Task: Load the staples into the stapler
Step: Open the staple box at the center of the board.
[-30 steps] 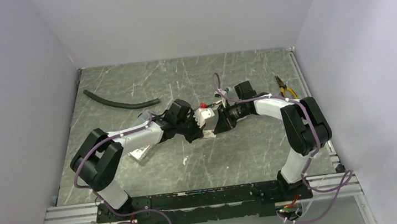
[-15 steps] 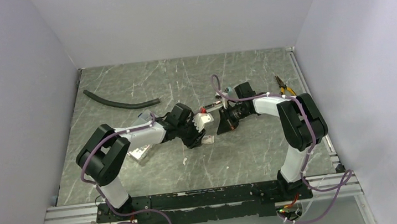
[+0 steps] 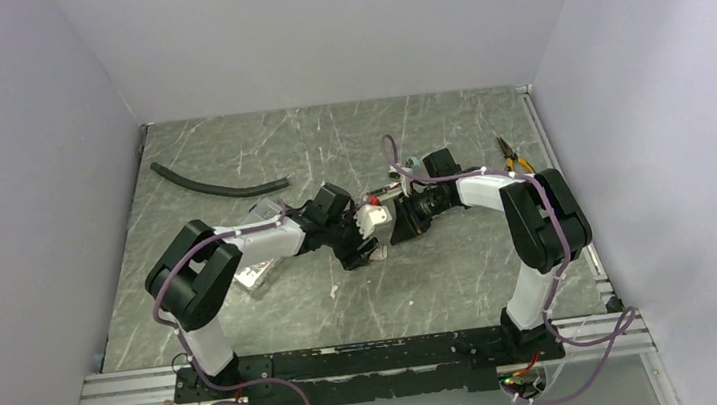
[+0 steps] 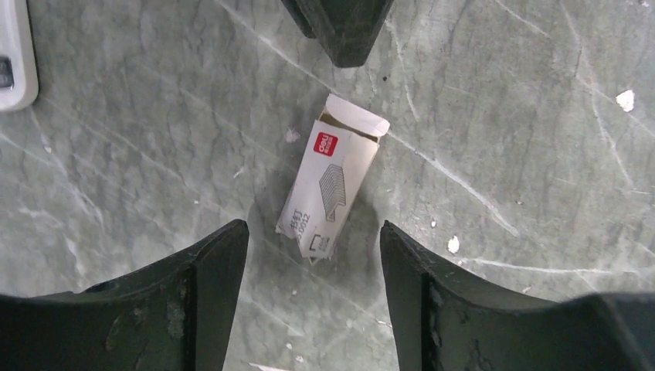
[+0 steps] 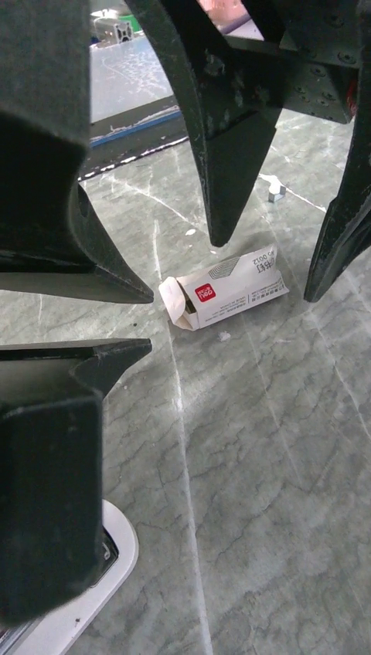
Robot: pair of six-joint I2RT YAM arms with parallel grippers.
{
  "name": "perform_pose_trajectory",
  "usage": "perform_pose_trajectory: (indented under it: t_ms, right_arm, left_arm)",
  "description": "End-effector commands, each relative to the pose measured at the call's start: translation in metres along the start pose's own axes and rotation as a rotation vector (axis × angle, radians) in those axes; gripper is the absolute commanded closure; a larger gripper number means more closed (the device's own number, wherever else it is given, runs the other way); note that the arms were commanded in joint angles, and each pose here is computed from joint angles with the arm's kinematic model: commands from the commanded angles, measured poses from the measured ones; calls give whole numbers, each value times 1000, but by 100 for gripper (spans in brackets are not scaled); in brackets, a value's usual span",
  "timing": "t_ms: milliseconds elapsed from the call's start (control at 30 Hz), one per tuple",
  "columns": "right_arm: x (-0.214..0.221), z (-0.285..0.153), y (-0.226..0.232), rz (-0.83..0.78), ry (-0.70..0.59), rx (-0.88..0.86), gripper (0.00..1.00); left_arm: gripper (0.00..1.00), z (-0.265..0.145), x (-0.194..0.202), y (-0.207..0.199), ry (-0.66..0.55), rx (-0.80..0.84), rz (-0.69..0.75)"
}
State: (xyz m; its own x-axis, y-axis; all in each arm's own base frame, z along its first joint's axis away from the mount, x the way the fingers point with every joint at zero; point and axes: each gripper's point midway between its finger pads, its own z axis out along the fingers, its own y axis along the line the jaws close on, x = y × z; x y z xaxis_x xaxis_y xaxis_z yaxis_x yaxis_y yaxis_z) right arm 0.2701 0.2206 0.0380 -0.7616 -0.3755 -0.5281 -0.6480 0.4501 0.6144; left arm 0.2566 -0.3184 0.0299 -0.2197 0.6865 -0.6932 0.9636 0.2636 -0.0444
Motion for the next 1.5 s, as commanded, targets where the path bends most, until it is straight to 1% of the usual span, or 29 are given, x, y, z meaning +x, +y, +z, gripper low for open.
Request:
perform_pose_trajectory:
  t_ms: [0, 133, 233, 300, 400, 433, 500, 600, 800, 967, 1200, 1333, 1467]
  right_arm:
    - [-12, -4, 5, -32, -38, 9, 70]
    - [-12, -5, 6, -22, -45, 14, 67]
    - [-15, -6, 7, -19, -55, 17, 66]
    - [-16, -6, 7, -13, -59, 19, 66]
    - [-18, -5, 8, 14, -70, 16, 64]
    - [-19, -5, 9, 24, -70, 13, 63]
    - [-19, -3, 8, 48, -73, 12, 62]
    - [-18, 0, 4, 81, -76, 20, 58]
    - [-18, 7, -7, 101, -69, 58, 53]
    - [-15, 17, -10, 83, -42, 105, 52]
    - [-14, 25, -13, 113, -29, 103, 52]
    - [-13, 27, -14, 113, -23, 103, 55]
    - [-12, 28, -15, 102, -16, 117, 63]
  left_arm:
    - [31, 10, -20, 5, -52, 15, 130]
    - [29, 17, -17, 0, -52, 38, 176]
    - [33, 22, -9, -3, -34, 46, 177]
    - [38, 23, -5, -4, -22, 48, 161]
    - [49, 24, 0, -7, -8, 46, 114]
    - [54, 25, 3, -6, -5, 31, 91]
    - [61, 24, 5, -2, -16, -12, 49]
    - [68, 22, 3, 5, -45, -77, -4]
    - [70, 20, 4, 9, -59, -122, -69]
    - [70, 21, 8, 10, -54, -132, -78]
    - [69, 24, 13, 9, -36, -124, -82]
    - [69, 23, 14, 9, -34, -129, -75]
    - [69, 22, 13, 9, -37, -132, -70]
